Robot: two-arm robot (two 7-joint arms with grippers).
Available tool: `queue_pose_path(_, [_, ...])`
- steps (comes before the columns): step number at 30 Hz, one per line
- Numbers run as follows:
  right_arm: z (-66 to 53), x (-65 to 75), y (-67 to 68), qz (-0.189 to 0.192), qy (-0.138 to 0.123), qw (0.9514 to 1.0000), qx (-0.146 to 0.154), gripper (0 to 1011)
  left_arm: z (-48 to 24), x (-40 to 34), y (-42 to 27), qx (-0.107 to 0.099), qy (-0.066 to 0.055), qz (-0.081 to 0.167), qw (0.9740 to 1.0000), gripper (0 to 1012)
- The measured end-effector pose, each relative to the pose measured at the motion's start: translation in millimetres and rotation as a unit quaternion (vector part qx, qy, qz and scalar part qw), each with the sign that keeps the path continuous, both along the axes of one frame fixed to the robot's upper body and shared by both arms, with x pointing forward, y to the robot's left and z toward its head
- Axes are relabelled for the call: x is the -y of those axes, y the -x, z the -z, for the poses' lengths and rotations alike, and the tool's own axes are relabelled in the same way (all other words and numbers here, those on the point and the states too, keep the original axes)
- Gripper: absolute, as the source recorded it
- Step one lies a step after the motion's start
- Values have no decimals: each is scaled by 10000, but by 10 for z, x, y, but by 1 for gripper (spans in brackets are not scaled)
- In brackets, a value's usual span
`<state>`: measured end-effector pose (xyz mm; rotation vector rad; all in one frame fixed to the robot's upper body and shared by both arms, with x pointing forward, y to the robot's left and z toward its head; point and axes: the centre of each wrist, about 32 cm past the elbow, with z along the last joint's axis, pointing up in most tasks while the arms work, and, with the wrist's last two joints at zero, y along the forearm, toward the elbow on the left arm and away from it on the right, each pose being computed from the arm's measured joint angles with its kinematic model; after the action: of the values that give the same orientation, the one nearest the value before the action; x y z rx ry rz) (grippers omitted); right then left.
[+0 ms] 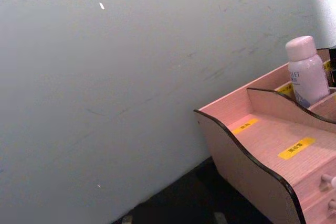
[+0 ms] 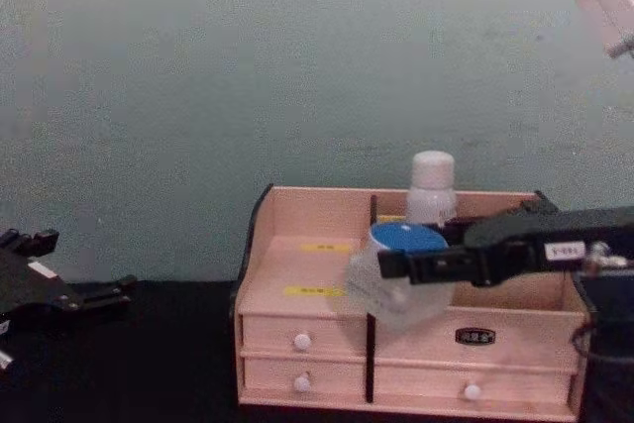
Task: Pick up the facial cleanser and watermelon frost from the table and place them into the tiered storage box.
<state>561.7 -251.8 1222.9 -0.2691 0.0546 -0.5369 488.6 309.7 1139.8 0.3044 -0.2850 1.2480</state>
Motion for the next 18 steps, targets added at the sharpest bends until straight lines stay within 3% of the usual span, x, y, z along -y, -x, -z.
queue_pose_path(18, [-99,-327,-316,19,-117,9999,49,730,0,0,0,0,0,0,10000,1001])
